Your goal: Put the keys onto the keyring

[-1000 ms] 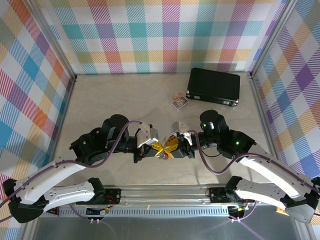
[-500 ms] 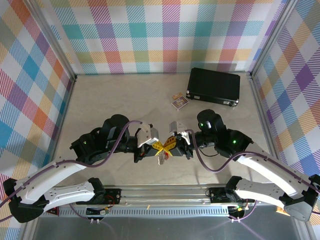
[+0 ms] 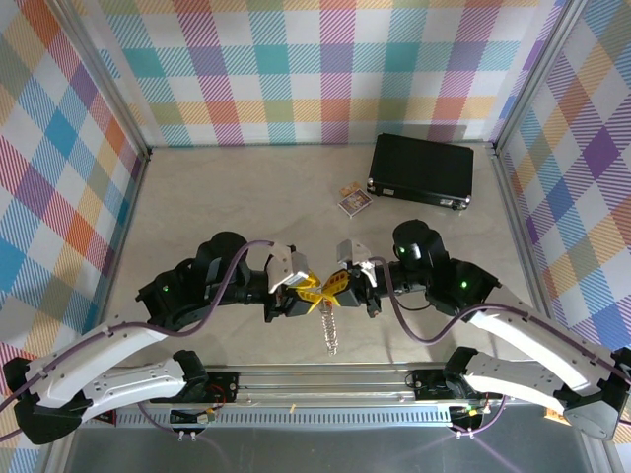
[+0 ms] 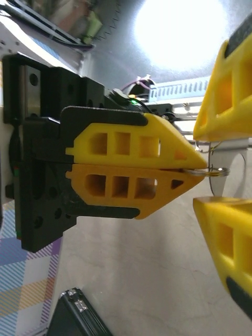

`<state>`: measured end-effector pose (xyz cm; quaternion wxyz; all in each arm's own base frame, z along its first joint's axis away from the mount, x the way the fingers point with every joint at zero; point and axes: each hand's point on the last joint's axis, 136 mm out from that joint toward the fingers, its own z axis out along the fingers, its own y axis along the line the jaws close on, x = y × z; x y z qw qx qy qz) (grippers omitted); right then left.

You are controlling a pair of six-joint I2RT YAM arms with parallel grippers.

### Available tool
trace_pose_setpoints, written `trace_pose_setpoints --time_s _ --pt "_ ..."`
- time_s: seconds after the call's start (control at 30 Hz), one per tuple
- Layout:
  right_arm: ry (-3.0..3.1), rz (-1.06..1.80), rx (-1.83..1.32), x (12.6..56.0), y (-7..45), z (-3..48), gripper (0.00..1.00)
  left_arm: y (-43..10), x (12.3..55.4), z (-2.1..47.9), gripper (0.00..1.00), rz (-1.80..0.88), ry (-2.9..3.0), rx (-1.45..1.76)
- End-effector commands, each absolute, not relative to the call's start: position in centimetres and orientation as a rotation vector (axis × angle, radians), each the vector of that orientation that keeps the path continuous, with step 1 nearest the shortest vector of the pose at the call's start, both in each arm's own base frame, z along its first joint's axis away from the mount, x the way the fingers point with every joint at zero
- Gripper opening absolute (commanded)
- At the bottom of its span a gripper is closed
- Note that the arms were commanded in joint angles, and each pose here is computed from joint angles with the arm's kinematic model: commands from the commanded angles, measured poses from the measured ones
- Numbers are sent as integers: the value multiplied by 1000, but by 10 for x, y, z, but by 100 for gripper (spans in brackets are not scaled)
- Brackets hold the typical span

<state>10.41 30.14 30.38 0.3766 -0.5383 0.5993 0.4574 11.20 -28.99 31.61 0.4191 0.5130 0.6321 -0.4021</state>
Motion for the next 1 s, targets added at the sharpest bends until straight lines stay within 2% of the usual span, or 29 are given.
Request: trace_pose_setpoints --time_s 0.0,0.5,0.83,0.97 --pt "1355 1268 -1273 96 302 339 0 -292 106 342 36 -1102 1453 1186" --pt "1076 1382 -1037 95 292 369 0 -292 95 362 35 -1231 1324 1118" --pt "1047 1404 -1005 96 294 371 0 -293 98 364 25 -1224 1306 1111" --pt "1049 1405 -1003 96 294 368 0 -295 97 366 18 -1242 1294 1107"
